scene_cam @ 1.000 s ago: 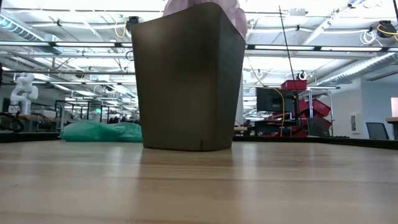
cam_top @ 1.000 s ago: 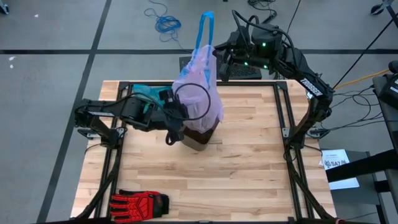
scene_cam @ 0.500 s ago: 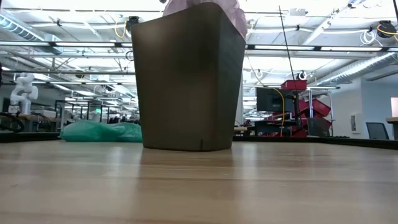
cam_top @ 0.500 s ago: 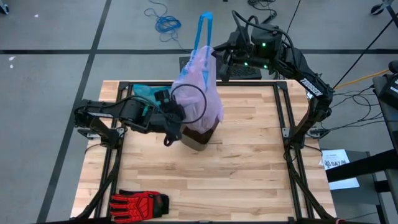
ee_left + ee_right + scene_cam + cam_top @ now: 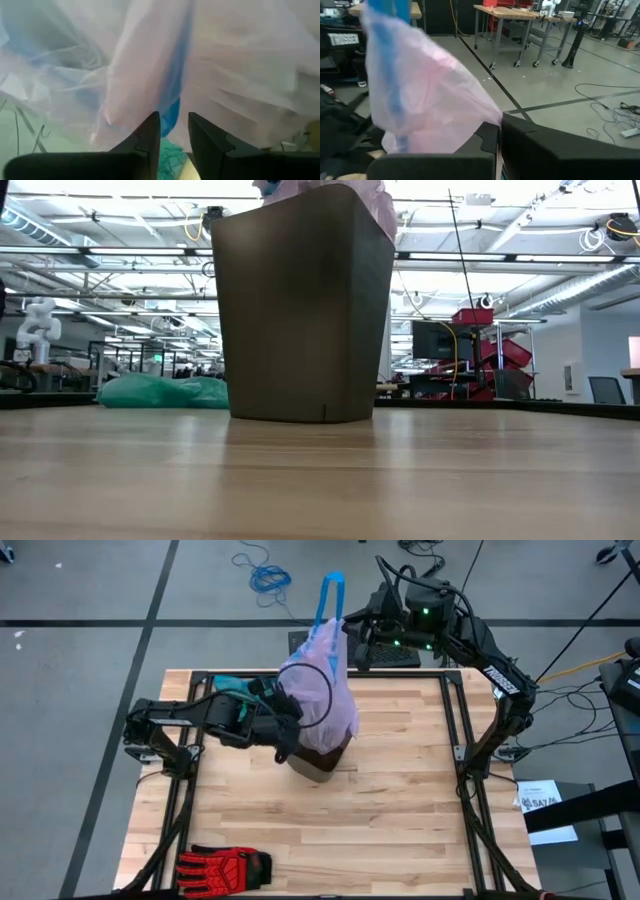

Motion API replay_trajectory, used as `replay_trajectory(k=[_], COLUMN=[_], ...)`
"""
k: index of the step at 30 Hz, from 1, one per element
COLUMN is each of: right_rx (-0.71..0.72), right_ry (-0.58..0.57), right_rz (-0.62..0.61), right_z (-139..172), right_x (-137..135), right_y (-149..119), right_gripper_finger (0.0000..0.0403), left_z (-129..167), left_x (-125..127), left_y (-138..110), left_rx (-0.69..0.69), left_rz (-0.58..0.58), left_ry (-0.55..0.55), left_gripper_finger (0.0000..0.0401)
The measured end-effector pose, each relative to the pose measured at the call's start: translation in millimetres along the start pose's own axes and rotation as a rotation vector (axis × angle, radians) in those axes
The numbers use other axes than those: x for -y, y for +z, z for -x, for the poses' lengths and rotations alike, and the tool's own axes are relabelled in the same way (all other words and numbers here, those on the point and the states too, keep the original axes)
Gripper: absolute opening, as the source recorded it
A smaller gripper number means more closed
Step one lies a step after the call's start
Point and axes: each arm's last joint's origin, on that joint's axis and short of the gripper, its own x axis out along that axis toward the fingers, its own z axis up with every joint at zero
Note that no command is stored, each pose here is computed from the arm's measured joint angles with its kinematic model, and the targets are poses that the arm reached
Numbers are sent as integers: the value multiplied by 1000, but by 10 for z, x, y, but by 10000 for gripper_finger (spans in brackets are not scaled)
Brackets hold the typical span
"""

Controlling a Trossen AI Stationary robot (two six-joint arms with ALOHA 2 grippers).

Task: Place trash/remove bag and relplace
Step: Remove the pink trash bag from the black trash bin

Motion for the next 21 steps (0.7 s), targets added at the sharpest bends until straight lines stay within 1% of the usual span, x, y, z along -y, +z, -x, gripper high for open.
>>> replay_trajectory(k=[2, 4, 5, 6, 11, 14, 17, 21], right_rx=[6, 13, 18, 23, 32, 32, 27, 9], right_ry=[1, 1, 0, 0, -6, -12, -20, -30], right_rz=[0, 0, 1, 1, 4, 3, -1, -6], right_z=[19, 49, 59, 73, 116, 120, 120, 109], right_x=[0, 1, 2, 4, 21, 32, 53, 83], right_y=[10, 24, 30, 38, 55, 55, 49, 28], right_gripper_finger=[0, 0, 0, 0, 0, 0, 0, 0], left_z=[-17, -18, -14, 9, 181, 329, 541, 800], left_x=[-17, -17, -19, -23, -93, -167, -316, -557], left_y=[7, 8, 7, 1, -38, -64, -48, -2], left_rx=[-1, 0, 0, 2, 45, 87, 157, 252], left_rz=[15, 14, 14, 16, 46, 75, 126, 208], left_ry=[5, 4, -2, -16, -73, -134, -180, -211], left_gripper_finger=[70, 29, 15, 9, 2, 1, 1, 1])
